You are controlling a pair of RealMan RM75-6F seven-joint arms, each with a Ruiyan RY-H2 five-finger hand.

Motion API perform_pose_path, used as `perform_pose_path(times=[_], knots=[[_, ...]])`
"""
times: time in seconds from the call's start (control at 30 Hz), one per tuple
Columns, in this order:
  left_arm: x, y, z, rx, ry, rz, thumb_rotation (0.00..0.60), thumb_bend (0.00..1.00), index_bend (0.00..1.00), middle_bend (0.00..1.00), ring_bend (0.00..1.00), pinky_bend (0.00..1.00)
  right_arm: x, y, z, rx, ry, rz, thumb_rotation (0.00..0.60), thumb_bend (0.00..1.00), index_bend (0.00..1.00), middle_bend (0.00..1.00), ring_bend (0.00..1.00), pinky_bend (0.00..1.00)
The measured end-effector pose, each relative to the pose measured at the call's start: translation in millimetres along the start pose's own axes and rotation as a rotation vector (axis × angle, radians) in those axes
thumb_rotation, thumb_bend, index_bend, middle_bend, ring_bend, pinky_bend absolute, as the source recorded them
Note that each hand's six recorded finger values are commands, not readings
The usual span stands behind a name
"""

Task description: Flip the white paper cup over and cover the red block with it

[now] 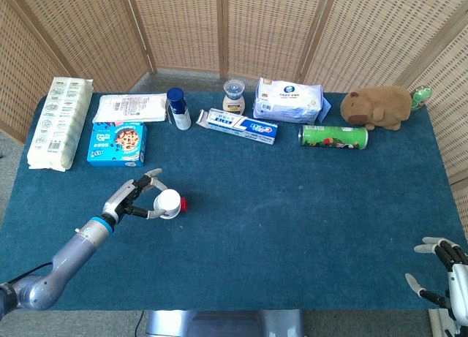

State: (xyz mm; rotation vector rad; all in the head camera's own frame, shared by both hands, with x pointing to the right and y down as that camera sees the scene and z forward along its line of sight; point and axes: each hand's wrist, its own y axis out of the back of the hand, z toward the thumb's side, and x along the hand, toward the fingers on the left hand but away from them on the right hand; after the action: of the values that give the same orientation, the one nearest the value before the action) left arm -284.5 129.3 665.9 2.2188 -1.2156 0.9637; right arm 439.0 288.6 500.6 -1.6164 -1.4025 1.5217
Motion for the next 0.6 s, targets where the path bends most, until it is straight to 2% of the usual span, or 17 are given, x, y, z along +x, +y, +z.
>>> perform_pose_path(times=[0.23,0.6], knots=[[14,-3,-1,-0.099,0.026,-0.014,0.559,0.23,0.60,0.04,0.00,0.05,1,3,-1,0.003,-0.004,-0.007,0.600,0.26,0.38,0.30,0.23,0.29],[18,-1,-4,-0.099,0.052,-0.020,0.564,0.23,0.60,0.03,0.00,0.05,0,2,-2,0.003,-0.005,-0.004,0.600,0.26,0.38,0.30,0.23,0.29]])
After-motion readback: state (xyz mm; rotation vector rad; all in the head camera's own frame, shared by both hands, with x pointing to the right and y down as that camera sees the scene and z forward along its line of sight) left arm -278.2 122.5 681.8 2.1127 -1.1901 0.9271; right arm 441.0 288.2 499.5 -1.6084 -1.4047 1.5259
